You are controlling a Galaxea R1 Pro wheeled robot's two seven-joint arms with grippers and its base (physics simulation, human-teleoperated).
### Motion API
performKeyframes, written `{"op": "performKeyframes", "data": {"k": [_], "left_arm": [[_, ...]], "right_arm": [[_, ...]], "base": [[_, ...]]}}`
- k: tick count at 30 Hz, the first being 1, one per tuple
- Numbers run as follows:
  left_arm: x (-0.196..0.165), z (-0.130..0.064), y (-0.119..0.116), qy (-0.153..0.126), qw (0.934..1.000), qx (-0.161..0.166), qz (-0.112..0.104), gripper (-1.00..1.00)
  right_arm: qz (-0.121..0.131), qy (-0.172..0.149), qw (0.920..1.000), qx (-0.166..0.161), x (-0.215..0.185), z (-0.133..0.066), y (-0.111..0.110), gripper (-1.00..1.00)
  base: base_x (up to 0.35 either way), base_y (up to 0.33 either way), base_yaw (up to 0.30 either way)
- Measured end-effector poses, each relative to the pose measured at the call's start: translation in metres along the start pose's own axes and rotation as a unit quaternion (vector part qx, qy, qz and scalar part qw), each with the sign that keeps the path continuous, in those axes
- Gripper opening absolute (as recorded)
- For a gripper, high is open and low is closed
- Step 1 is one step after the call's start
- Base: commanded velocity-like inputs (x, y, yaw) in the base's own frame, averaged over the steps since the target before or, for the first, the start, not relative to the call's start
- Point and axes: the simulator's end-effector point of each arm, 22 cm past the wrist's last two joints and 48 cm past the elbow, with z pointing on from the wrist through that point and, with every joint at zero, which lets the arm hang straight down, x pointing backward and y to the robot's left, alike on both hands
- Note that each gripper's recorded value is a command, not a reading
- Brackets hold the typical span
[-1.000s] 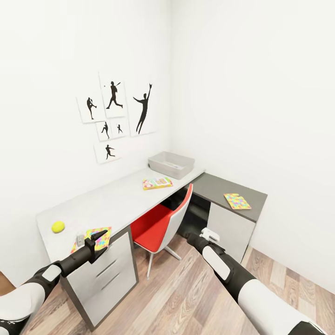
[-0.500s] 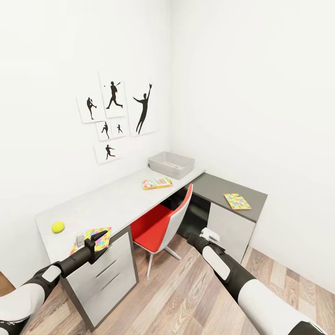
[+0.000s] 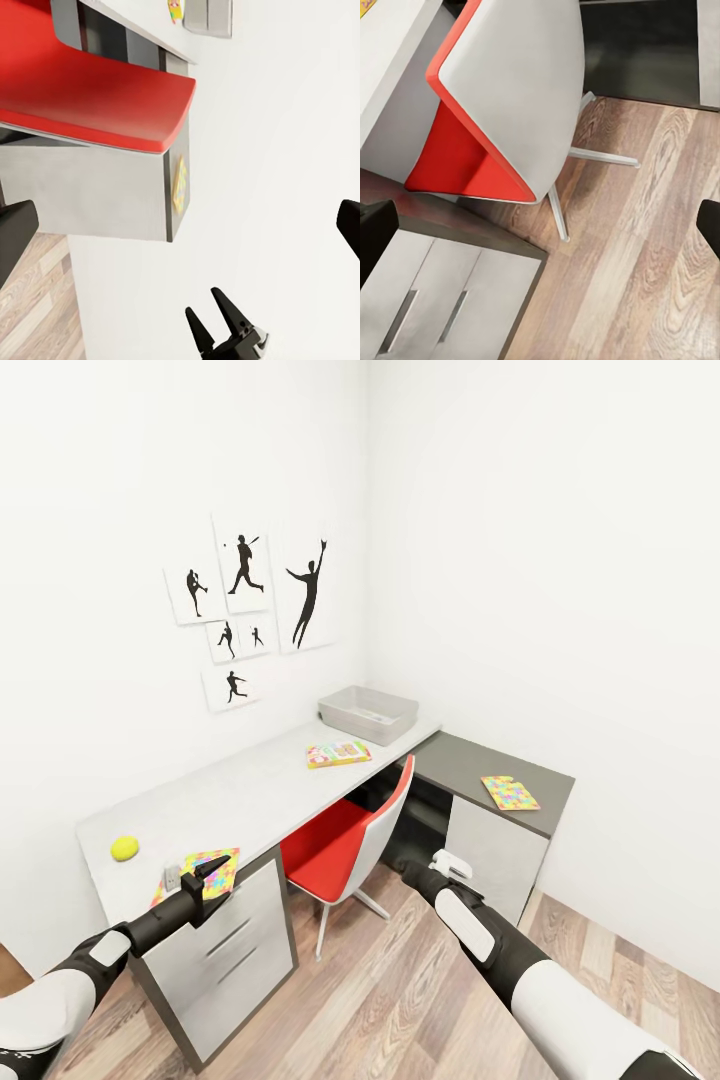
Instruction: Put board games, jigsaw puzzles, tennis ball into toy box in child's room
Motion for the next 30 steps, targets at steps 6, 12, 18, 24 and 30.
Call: {"op": "performKeyframes", "data": {"k": [6, 12, 18, 24, 30], "left_arm": [[-0.0012, -0.0006, -0.0003, -0.002, 1.0, 0.001, -0.001, 1.0], [-0.0021, -0.0011, -0.0004, -0.004, 1.0, 0.002, -0.002, 1.0], [-0.004, -0.0001, 0.0042, -0.005, 1.0, 0.001, -0.002, 1.0], [-0.0037, 0.0001, 0.004, -0.004, 1.0, 0.001, -0.003, 1.0], [-0.0036, 0.0001, 0.0042, -0.004, 1.0, 0.001, -0.002, 1.0]], "right_arm": [[0.0, 0.0, 1.0, 0.0, 0.0001, 0.0, 0.0001, 1.0], [0.0, 0.0, 1.0, 0.0, 0.0001, 0.0, 0.0001, 1.0], [0.0, 0.0, 1.0, 0.0, 0.002, 0.004, -0.0014, 1.0], [0.0, 0.0, 1.0, 0.0, 0.0019, 0.0039, -0.0015, 1.0], [0.0, 0.0, 1.0, 0.0, 0.0019, 0.0039, -0.0015, 1.0]], "base": [[0.0, 0.0, 0.0], [0.0, 0.0, 0.0], [0.0, 0.0, 0.0], [0.0, 0.0, 0.0], [0.0, 0.0, 0.0]]}}
